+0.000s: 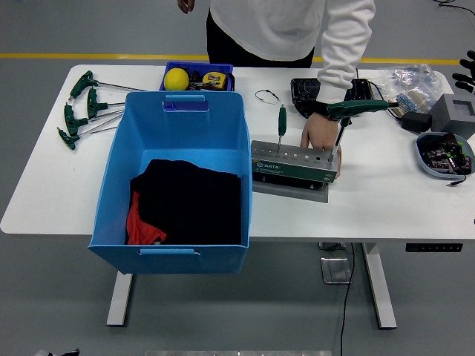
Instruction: Lift tool from toolbox,place it in box,lift tool from toolbox,place it in box
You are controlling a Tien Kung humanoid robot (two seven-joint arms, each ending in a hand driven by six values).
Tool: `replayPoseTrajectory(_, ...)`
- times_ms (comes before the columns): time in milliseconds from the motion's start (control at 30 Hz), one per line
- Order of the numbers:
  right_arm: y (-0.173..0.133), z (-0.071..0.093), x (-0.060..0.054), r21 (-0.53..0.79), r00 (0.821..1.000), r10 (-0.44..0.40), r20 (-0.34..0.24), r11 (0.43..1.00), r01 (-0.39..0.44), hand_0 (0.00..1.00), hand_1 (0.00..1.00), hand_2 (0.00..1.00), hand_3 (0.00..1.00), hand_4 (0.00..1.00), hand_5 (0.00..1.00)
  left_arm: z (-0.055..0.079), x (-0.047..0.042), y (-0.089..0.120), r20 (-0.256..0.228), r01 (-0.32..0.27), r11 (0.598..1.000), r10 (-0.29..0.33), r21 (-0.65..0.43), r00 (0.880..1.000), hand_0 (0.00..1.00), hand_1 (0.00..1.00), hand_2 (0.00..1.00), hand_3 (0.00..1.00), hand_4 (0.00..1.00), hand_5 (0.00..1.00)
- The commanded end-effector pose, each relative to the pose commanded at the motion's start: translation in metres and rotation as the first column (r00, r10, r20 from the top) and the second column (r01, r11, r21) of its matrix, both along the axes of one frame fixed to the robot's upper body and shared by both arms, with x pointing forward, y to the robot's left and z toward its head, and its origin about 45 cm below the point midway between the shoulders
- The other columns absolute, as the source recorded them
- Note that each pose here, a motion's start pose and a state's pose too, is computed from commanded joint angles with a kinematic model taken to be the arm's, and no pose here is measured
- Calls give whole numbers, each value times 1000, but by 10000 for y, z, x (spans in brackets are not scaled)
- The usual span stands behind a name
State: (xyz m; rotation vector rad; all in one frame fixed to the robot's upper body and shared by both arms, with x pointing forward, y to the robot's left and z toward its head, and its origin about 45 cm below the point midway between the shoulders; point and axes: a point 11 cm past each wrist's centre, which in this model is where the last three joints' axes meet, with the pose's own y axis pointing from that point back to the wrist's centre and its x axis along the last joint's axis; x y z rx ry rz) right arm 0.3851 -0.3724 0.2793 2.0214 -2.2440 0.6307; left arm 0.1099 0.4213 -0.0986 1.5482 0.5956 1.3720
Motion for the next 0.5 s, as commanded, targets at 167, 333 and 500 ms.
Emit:
replayPoseTrajectory(167,178,285,64,-298,995,85,47,952,-67,895,817,857,837,998,790,3,15,0,0,4,1000,-4,-1,1000,713,695,722,648,674,678)
replayPoseTrajectory(333,441,484,140,-559,987,151,48,823,-99,936,846,879,879,998,743,7,31,0,1,6,1000,-6,-4,1000,712,695,721,647,674,677)
replayPoseTrajectory(500,720,528,247,-746,980,201,1,653,-133,939,856,882,876,998,762,7,41,-5,0,7,1000,-7,-6,1000,712,694,720,647,674,677)
